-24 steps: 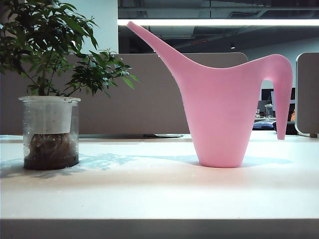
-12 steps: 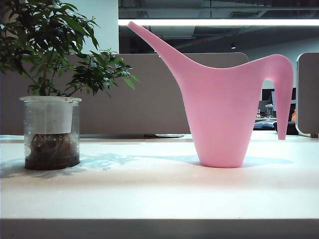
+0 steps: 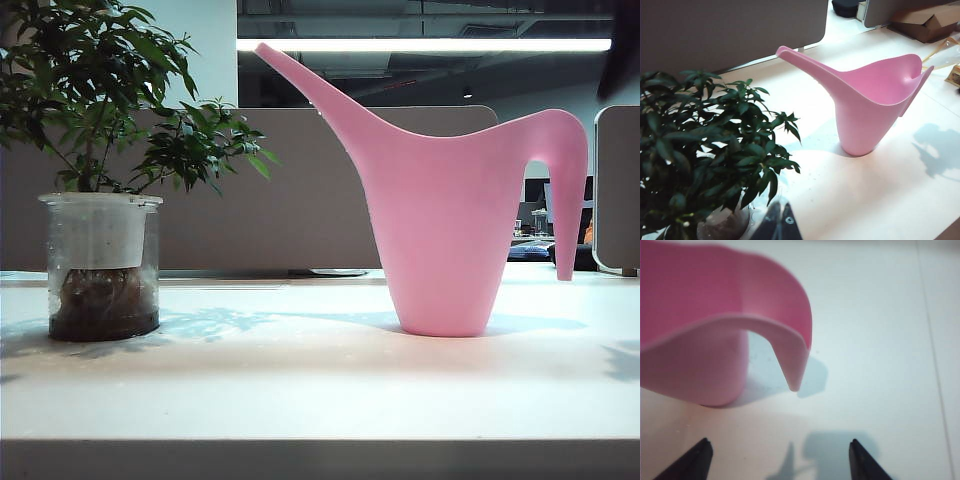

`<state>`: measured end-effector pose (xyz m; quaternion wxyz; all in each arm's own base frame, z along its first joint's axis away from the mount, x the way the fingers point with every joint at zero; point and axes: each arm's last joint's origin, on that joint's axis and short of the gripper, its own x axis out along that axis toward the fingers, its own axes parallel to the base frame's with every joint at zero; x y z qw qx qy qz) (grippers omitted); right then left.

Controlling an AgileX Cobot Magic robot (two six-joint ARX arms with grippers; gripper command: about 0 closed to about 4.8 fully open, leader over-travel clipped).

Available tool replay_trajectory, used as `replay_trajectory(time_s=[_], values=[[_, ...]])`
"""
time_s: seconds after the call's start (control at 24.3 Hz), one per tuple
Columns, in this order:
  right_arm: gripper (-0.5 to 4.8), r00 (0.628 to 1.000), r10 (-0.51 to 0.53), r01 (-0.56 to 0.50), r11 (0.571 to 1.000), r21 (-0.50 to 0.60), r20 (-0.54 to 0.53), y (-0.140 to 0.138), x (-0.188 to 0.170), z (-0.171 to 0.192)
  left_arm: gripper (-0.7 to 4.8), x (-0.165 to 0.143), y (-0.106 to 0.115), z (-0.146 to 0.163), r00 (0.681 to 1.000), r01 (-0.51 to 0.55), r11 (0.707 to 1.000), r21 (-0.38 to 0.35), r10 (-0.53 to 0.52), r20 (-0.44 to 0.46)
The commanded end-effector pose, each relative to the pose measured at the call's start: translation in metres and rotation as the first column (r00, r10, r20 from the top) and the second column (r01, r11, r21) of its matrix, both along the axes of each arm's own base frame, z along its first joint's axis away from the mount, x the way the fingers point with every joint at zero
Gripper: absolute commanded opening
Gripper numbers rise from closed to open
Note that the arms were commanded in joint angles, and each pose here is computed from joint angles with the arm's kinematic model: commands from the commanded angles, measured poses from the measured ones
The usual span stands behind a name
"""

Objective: Pick up the watering can from the table, water the potted plant, and put the can back.

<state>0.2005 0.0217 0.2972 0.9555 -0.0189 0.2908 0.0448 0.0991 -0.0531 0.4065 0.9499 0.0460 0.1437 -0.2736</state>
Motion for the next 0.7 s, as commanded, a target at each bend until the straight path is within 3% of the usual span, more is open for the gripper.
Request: replay_trajectory(time_s=[0.04, 0.16, 0.49, 0.7], values=[[4.79, 1.000, 0.000, 0.000, 1.000, -0.002, 0.014, 0.002, 0.014, -0.022, -0.04, 0.000, 0.000, 0.003, 0.999, 0.001, 1.000, 0.003, -0.001, 0.037], [4.79, 0.999, -0.029, 0.028, 0.999, 0.044, 0.027, 0.004, 0.030, -0.049, -0.04, 0.000, 0.000, 0.003, 0.999, 0.000, 1.000, 0.003, 0.000, 0.037], [4.79, 0.988, -0.032, 0.023, 0.998, 0.063, 0.149, 0.007, 0.063, -0.063, -0.04, 0.001, 0.001, 0.004, 0.998, -0.038, 0.999, 0.007, 0.037, 0.055], [4.79, 0.987, -0.035, 0.025, 0.998, 0.063, 0.159, 0.010, 0.089, -0.088, -0.04, 0.002, 0.001, 0.006, 0.997, -0.042, 0.999, 0.001, 0.042, 0.068]])
